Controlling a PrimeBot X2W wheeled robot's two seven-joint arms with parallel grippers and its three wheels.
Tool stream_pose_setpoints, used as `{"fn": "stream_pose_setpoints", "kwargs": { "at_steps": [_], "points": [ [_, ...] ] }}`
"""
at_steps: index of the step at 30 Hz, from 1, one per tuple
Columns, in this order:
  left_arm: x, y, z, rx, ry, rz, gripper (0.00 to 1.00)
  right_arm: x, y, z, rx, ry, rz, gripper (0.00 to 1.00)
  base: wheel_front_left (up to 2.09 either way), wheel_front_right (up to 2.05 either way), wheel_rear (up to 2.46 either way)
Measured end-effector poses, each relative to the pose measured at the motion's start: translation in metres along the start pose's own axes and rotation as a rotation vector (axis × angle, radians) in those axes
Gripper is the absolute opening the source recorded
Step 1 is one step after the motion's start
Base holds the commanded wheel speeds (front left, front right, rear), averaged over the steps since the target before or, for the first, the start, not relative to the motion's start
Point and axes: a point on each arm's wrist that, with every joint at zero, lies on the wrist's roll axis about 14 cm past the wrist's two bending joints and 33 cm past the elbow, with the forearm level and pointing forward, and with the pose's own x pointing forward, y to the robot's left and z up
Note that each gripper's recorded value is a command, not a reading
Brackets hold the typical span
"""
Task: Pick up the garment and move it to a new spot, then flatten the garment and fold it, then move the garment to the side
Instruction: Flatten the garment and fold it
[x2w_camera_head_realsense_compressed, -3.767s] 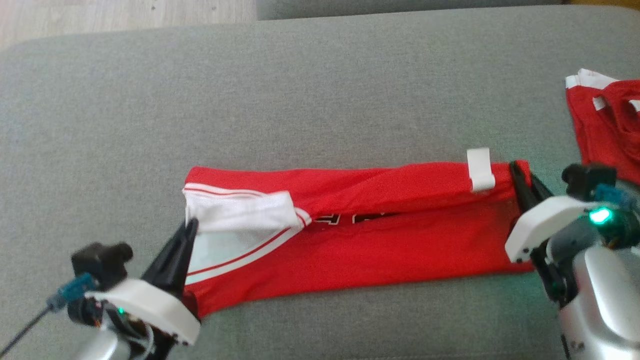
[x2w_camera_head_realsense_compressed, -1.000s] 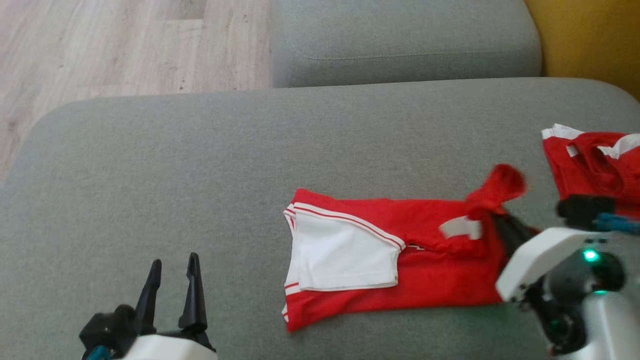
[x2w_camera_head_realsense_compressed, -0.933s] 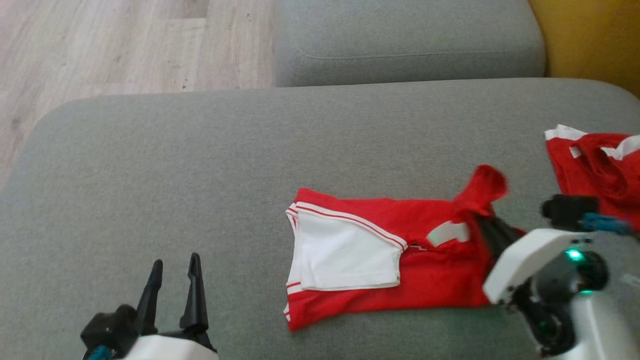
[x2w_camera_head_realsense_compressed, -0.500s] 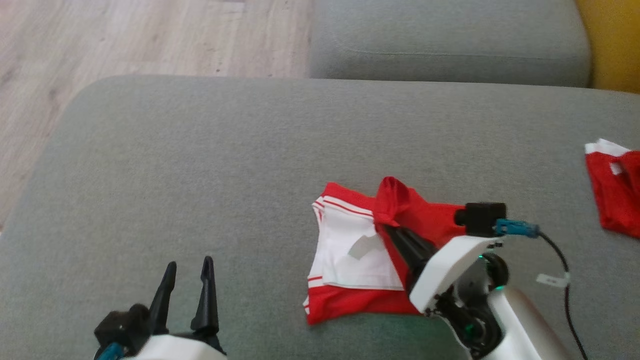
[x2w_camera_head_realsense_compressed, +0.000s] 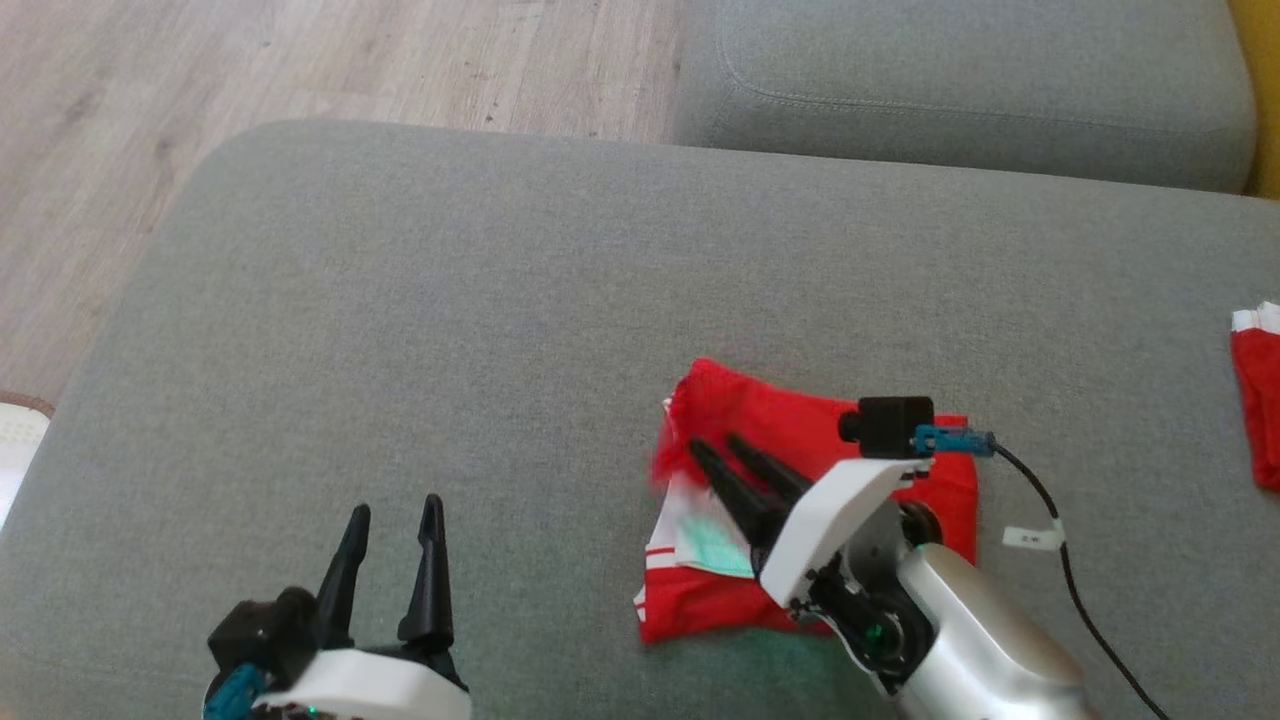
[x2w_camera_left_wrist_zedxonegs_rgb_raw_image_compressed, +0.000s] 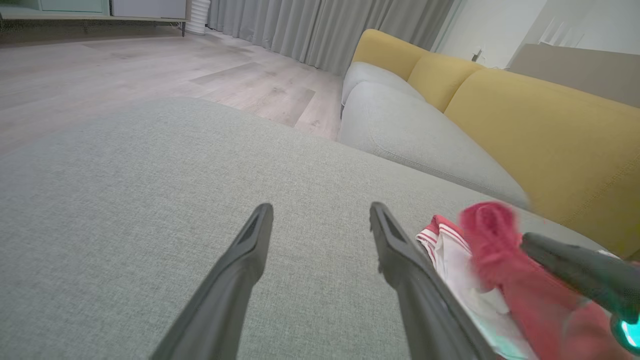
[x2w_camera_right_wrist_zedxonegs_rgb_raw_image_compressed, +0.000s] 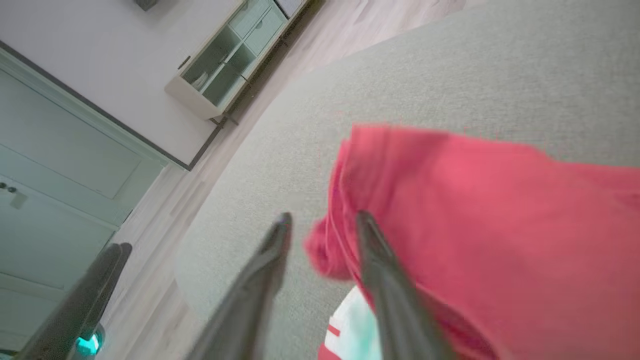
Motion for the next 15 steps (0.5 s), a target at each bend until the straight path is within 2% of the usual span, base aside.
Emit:
{"fn": "stream_pose_setpoints", "kwargs": {
  "at_steps": [8, 15],
  "points": [
    [0.001, -0.007, -0.005, -0.002, 0.014, -0.018, 1.0, 0.006, 0.006, 0.032, 0.018, -0.121, 0.023, 1.0, 0.0, 0.0, 0.0],
    [0.004, -0.017, -0.008, -0.001, 0.024, -0.056, 1.0, -0.008, -0.033, 0.076, -0.13, -0.281, -0.117, 1.0, 0.0, 0.0, 0.0]
  ]
}}
